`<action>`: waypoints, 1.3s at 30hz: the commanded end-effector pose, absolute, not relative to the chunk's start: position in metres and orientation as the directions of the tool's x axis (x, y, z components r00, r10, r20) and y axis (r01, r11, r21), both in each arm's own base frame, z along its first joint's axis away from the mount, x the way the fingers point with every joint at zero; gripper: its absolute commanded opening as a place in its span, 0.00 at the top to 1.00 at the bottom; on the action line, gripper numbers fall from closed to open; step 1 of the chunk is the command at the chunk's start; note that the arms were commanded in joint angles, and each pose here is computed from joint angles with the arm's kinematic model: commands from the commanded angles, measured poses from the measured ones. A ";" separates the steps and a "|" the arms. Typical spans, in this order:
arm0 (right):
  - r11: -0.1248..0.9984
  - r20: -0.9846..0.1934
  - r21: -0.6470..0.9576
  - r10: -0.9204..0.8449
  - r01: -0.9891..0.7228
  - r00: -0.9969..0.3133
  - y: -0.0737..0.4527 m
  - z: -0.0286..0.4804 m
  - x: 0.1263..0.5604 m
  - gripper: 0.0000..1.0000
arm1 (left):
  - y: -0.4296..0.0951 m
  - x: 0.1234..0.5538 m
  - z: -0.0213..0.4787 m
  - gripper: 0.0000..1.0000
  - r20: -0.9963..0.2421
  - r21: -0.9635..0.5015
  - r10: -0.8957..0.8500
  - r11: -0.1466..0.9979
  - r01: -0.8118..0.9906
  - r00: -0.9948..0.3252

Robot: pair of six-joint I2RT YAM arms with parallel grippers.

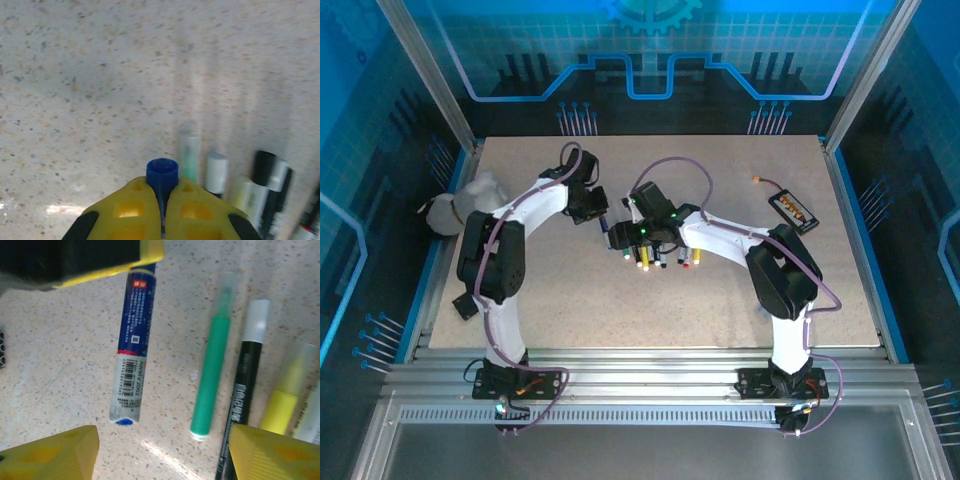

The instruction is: Open the pen caps

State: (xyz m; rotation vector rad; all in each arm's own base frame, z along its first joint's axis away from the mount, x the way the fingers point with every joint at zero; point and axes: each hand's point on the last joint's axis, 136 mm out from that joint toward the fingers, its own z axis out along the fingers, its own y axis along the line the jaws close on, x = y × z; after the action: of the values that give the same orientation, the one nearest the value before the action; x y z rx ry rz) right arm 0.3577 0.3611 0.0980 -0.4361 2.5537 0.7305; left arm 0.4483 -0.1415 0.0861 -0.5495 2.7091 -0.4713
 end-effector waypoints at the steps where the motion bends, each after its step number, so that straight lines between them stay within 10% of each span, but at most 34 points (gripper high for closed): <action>1: 0.735 -0.524 0.486 -0.188 -0.473 -0.831 0.388 0.112 0.354 0.28 | -0.159 0.445 0.130 1.00 -0.259 -0.479 -0.405 0.842 -0.247 -0.877; 28: 0.706 -0.528 0.570 -0.079 -0.422 -0.845 0.396 0.124 0.375 0.62 | -0.176 0.429 0.145 1.00 -0.260 -0.517 -0.368 0.834 -0.193 -0.893; 33: 0.708 -0.523 0.574 -0.068 -0.410 -0.849 0.392 0.124 0.374 0.98 | -0.173 0.426 0.138 1.00 -0.257 -0.500 -0.365 0.843 -0.200 -0.895; 39: 0.692 -0.535 0.579 -0.076 -0.431 -0.841 0.386 0.130 0.365 1.00 | -0.167 0.424 0.130 1.00 -0.256 -0.471 -0.376 0.853 -0.225 -0.890</action>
State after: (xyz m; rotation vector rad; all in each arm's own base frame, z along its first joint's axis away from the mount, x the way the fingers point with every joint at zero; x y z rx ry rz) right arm 0.3659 0.3838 0.1016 -0.3515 2.5111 0.9449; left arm 0.4355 -0.1719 0.1339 -0.4500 2.6574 -0.6732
